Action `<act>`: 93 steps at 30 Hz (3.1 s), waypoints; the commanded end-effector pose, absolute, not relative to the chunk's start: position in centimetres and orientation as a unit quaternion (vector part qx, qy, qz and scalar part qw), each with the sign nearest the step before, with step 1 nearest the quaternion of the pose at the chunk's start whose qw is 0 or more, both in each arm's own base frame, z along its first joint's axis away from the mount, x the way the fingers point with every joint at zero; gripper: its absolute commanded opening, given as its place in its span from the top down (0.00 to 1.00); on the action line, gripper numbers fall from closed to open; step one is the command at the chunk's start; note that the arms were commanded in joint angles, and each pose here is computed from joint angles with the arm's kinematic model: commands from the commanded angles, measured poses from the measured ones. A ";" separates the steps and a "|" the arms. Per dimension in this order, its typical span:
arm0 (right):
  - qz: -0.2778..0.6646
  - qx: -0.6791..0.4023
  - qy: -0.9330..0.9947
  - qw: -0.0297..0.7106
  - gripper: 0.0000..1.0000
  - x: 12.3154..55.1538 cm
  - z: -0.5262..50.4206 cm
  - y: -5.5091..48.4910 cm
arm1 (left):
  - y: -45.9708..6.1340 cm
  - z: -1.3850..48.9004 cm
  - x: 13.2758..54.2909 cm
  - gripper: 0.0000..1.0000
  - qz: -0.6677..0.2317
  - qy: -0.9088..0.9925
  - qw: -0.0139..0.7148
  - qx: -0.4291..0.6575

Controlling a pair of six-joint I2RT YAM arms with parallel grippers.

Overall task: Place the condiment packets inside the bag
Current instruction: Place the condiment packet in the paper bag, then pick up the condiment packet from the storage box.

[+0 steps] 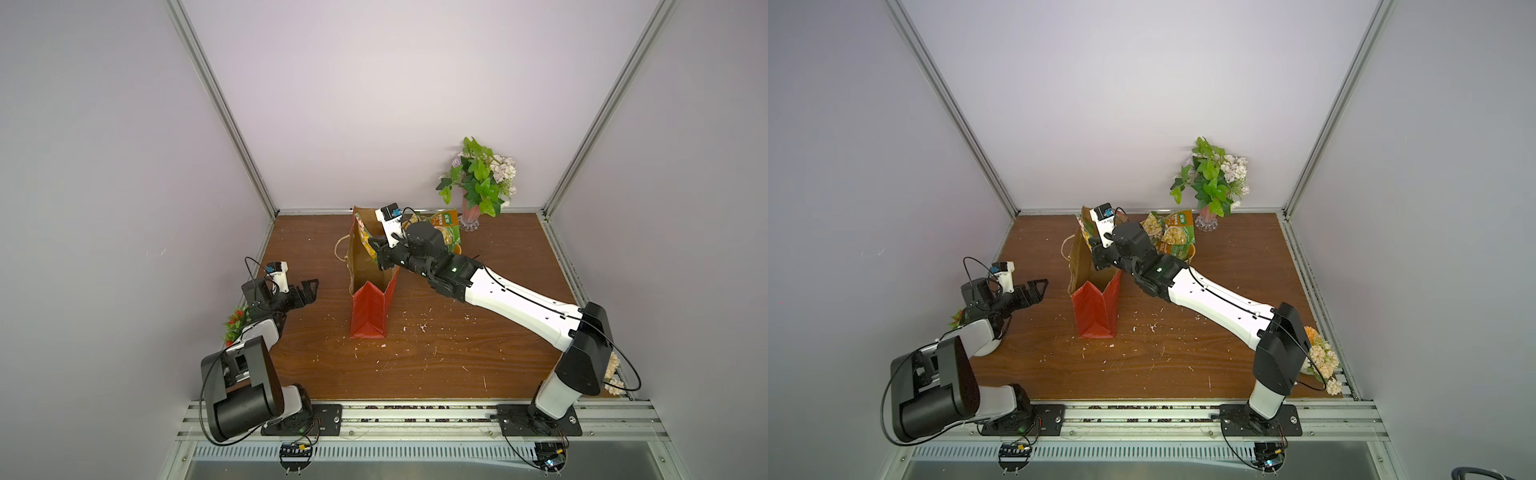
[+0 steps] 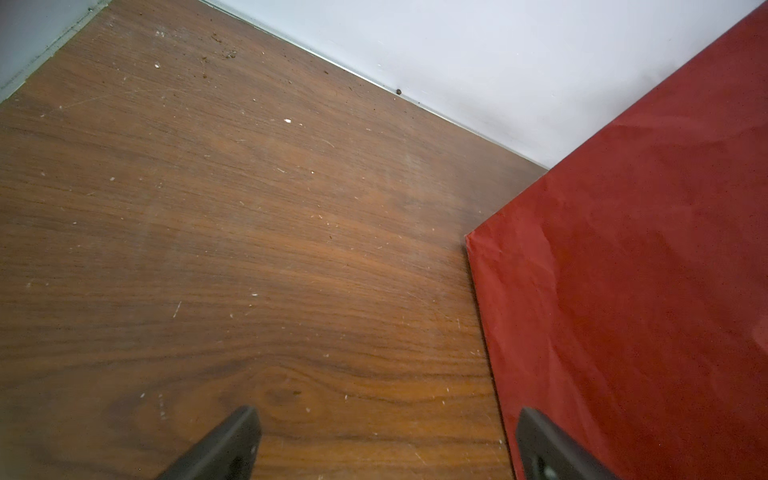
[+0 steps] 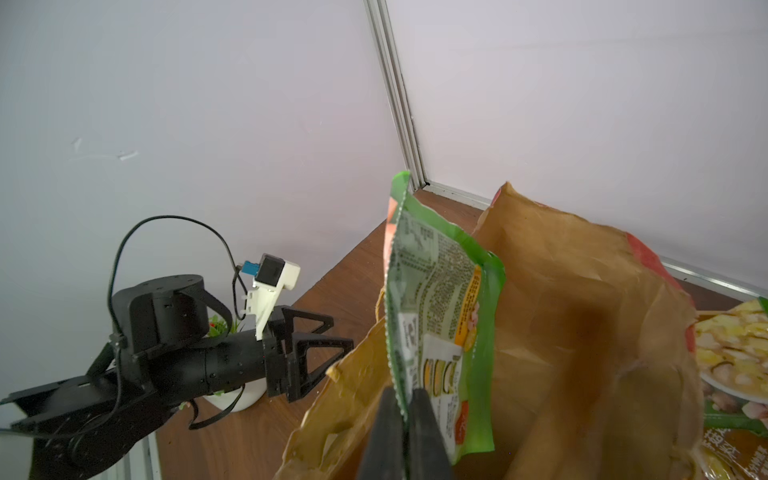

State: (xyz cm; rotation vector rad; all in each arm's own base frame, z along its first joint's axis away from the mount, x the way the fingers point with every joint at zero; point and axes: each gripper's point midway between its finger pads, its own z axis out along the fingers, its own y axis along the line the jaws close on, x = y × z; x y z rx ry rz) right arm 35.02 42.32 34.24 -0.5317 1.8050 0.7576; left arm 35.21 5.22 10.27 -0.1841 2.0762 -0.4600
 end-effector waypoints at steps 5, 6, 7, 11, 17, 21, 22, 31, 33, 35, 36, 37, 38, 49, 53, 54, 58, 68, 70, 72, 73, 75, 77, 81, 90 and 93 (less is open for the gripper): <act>0.326 -0.189 0.708 0.597 0.49 35.5 42.4 40.9 | 5.4 11.4 35.5 0.01 -0.191 0.844 0.498 -0.063; 0.322 -0.185 0.706 0.603 0.46 35.5 43.1 40.5 | 5.4 11.4 35.5 0.01 -0.191 0.844 0.498 -0.063; 0.317 -0.178 0.704 0.609 0.44 35.6 43.6 39.9 | 5.4 11.4 35.5 0.01 -0.191 0.844 0.498 -0.063; 0.299 -0.124 0.706 0.630 0.36 36.3 44.9 35.8 | 5.4 11.3 35.4 0.01 -0.191 0.844 0.497 -0.063; 0.252 -0.014 0.740 0.623 0.27 39.6 41.2 28.1 | 5.3 11.3 35.5 0.01 -0.194 0.844 0.496 -0.063; 0.216 0.032 0.771 0.598 0.21 41.7 36.4 24.4 | 5.4 11.2 35.5 0.01 -0.194 0.845 0.495 -0.064; 0.212 0.034 0.778 0.591 0.20 42.1 35.2 24.1 | 5.3 11.2 35.5 0.01 -0.194 0.845 0.495 -0.064; 0.222 0.025 0.837 0.499 0.19 45.9 25.1 25.0 | 5.4 11.1 35.5 0.01 -0.193 0.846 0.493 -0.064; 0.229 0.031 0.843 0.485 0.19 46.7 23.5 25.0 | 5.4 11.0 35.5 0.01 -0.194 0.846 0.493 -0.065; 0.245 0.037 0.846 0.472 0.19 47.1 22.1 25.4 | 5.4 11.1 35.5 0.01 -0.194 0.846 0.493 -0.064; 0.253 0.040 0.846 0.467 0.19 47.3 21.5 25.6 | 5.4 11.1 35.6 0.01 -0.194 0.845 0.494 -0.064; 0.260 0.044 0.847 0.462 0.19 47.6 20.8 25.9 | 5.4 11.1 35.6 0.01 -0.194 0.845 0.494 -0.063; 0.267 0.047 0.847 0.458 0.19 47.9 20.2 26.2 | 5.4 11.1 35.6 0.01 -0.194 0.845 0.494 -0.063; 0.316 0.093 0.843 0.425 0.21 52.2 15.1 28.2 | 5.4 11.0 35.6 0.01 -0.195 0.846 0.493 -0.065; 0.320 0.101 0.842 0.423 0.23 53.7 13.9 28.9 | 5.3 11.1 35.6 0.01 -0.197 0.845 0.493 -0.063; 0.319 0.105 0.842 0.423 0.24 54.1 13.6 29.0 | 5.3 11.1 35.6 0.01 -0.197 0.845 0.493 -0.063; 0.327 0.112 0.837 0.424 0.26 55.3 12.8 29.5 | 5.3 11.1 35.6 0.01 -0.197 0.845 0.493 -0.063; 0.346 0.138 0.818 0.438 0.31 57.9 11.4 30.2 | 5.2 11.2 35.6 0.01 -0.200 0.844 0.494 -0.060; 0.349 0.143 0.814 0.441 0.34 58.3 11.3 30.2 | 5.2 11.2 35.6 0.01 -0.202 0.844 0.494 -0.059; 0.350 0.146 0.811 0.446 0.38 58.5 11.3 30.1 | 5.2 11.2 35.6 0.01 -0.202 0.844 0.494 -0.059; 0.352 0.148 0.808 0.449 0.41 58.5 11.4 30.1 | 5.1 11.2 35.6 0.01 -0.203 0.844 0.493 -0.059; 0.354 0.150 0.803 0.454 0.50 58.5 11.7 30.0 | 5.1 11.2 35.6 0.01 -0.203 0.844 0.494 -0.058; 0.357 0.151 0.799 0.460 0.64 58.4 11.9 29.9 | 5.1 11.2 35.6 0.01 -0.202 0.843 0.494 -0.057; 0.368 0.151 0.791 0.465 0.90 57.6 12.7 29.5 | 5.1 11.3 35.5 0.01 -0.203 0.843 0.495 -0.057; 0.401 0.130 0.768 0.483 0.97 52.4 17.1 27.8 | 4.9 11.2 35.5 0.01 -0.205 0.843 0.494 -0.056; 0.407 0.116 0.764 0.487 0.97 51.0 18.6 27.4 | 4.9 11.2 35.5 0.01 -0.206 0.843 0.493 -0.055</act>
